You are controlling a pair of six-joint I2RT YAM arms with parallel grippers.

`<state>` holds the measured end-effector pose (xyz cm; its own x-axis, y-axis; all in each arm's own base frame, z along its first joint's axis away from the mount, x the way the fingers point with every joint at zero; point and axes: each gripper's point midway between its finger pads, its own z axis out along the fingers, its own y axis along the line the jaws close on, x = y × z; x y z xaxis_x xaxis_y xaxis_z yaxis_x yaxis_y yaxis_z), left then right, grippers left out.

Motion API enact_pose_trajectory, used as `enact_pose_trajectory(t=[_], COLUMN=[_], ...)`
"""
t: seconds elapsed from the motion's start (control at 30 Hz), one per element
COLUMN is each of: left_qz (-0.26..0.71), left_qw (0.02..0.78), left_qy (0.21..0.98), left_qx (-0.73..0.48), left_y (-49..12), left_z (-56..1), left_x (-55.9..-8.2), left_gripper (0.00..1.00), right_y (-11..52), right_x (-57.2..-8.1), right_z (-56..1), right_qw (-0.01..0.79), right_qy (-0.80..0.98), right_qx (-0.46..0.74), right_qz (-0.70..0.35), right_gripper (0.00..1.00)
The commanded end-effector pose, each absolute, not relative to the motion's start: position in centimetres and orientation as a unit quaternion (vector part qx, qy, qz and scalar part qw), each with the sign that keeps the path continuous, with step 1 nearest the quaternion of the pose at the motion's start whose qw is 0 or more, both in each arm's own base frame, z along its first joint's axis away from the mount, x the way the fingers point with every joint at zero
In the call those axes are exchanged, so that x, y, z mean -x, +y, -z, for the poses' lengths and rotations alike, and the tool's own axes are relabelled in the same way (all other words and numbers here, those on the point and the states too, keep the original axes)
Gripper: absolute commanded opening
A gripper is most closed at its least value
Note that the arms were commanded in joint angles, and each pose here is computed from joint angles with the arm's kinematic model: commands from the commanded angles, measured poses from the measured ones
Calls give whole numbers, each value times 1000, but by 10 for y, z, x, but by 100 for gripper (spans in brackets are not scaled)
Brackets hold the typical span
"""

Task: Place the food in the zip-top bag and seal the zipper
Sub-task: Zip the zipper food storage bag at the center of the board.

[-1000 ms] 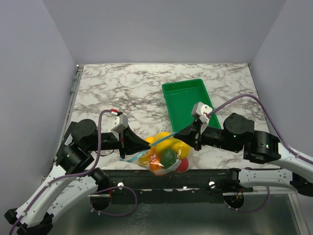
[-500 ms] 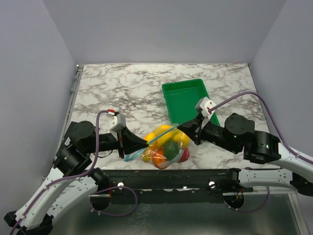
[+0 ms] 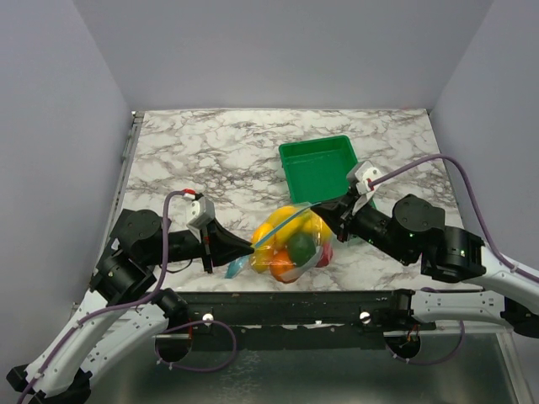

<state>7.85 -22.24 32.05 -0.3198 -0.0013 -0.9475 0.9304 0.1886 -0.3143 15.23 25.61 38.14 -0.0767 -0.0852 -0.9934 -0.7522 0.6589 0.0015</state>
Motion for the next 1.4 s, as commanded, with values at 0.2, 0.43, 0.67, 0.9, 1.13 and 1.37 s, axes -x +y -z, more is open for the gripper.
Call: enact_pose_trajectory(t=[0.2,0.43,0.67,0.9,1.13,1.37], left_qz=[521,521,521,522,524,519], left_qw=[432,433,437,437,437,442], left_qy=[639,640,639,638,637,639], left_qx=[-365,-361,-360,-360,-358,-356], left_y=[-215,-214,-213,-213,-212,-212], left_z=[-319,-319,-321,-321,-322,-325], left_x=[-67,-67,-67,-66,-64,-68], left_gripper=[0,0,0,0,0,0], right_y=[209,195,178,162,150,160], right_x=[-184,-194,-202,-208,-212,-211], right_z=[-434,-439,-436,-433,-430,-424], right_qw=[702,723,735,745,753,747], right_qy=[651,646,648,649,646,649], right_qx=[158,122,78,42,15,29], right_qz=[-242,-212,-181,-148,-121,-138], right_gripper=[1,1,1,1,1,1])
